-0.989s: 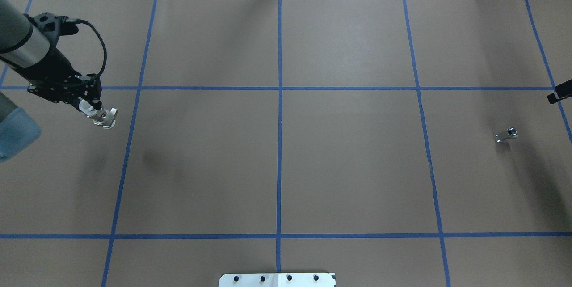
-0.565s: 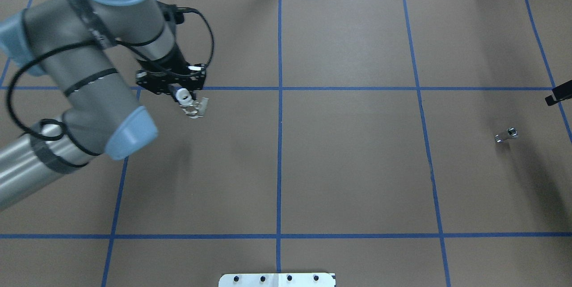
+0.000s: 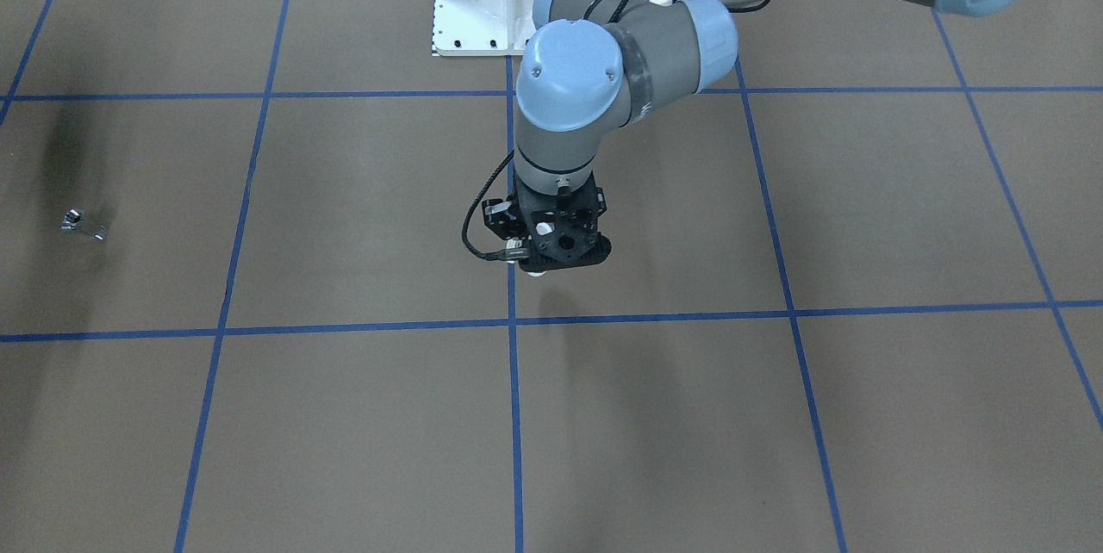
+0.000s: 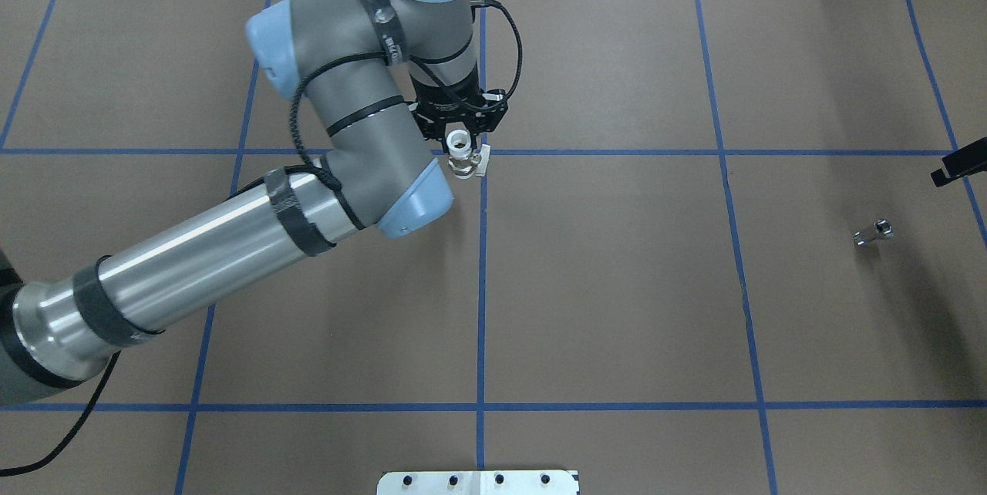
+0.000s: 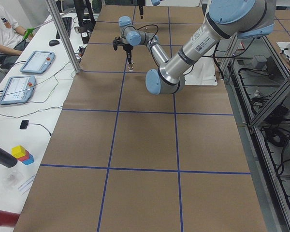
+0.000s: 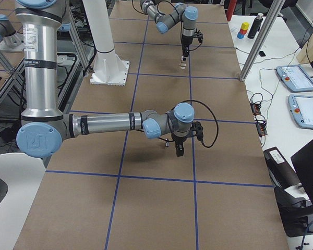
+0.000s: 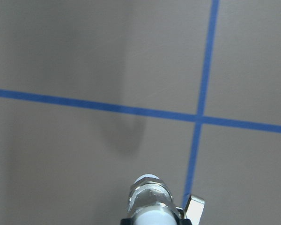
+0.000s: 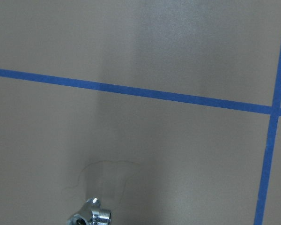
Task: Assemble PPR valve and pipe with both arms
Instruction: 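Lift the white fitting with the left gripper and carry it to the table center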
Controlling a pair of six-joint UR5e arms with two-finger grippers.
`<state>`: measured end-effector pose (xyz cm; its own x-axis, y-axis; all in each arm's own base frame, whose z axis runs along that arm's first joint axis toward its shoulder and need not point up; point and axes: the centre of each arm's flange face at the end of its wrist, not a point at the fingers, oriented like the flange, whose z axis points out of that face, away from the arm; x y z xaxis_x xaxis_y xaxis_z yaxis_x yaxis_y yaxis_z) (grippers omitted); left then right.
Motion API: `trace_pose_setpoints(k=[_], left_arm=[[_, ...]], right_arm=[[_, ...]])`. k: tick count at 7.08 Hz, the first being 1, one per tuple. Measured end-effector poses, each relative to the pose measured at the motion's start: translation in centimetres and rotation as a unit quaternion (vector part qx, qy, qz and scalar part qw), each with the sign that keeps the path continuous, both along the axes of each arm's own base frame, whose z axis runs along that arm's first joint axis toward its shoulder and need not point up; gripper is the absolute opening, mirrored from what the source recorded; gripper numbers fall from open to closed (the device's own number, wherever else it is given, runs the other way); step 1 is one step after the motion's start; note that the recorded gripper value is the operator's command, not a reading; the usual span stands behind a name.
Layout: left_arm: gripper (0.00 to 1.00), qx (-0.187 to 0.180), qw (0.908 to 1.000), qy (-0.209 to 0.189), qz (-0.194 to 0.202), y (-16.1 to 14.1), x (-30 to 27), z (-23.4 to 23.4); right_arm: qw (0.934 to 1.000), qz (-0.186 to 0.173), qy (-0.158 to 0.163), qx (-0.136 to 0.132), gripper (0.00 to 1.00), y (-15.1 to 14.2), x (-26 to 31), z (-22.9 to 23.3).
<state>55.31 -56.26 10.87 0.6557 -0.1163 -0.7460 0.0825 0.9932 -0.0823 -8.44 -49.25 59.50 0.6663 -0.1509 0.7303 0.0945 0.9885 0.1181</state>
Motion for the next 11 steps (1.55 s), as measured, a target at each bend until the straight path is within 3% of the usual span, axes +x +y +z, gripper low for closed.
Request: trace_pose_setpoints(k=[4,11], left_arm=[[0.00,0.010,0.9997,-0.023,0.001,-0.1,5.4,-0.8],[0.00,0.010,0.9995,-0.031,0.001,-0.3,5.5,0.2]], right_arm=[[1.0000,-0.002,0.000,0.000,0.99,0.1,-0.2,0.0],[1.0000,-0.003,0.001,0.000,0.99,0.1,-0.3,0.0]])
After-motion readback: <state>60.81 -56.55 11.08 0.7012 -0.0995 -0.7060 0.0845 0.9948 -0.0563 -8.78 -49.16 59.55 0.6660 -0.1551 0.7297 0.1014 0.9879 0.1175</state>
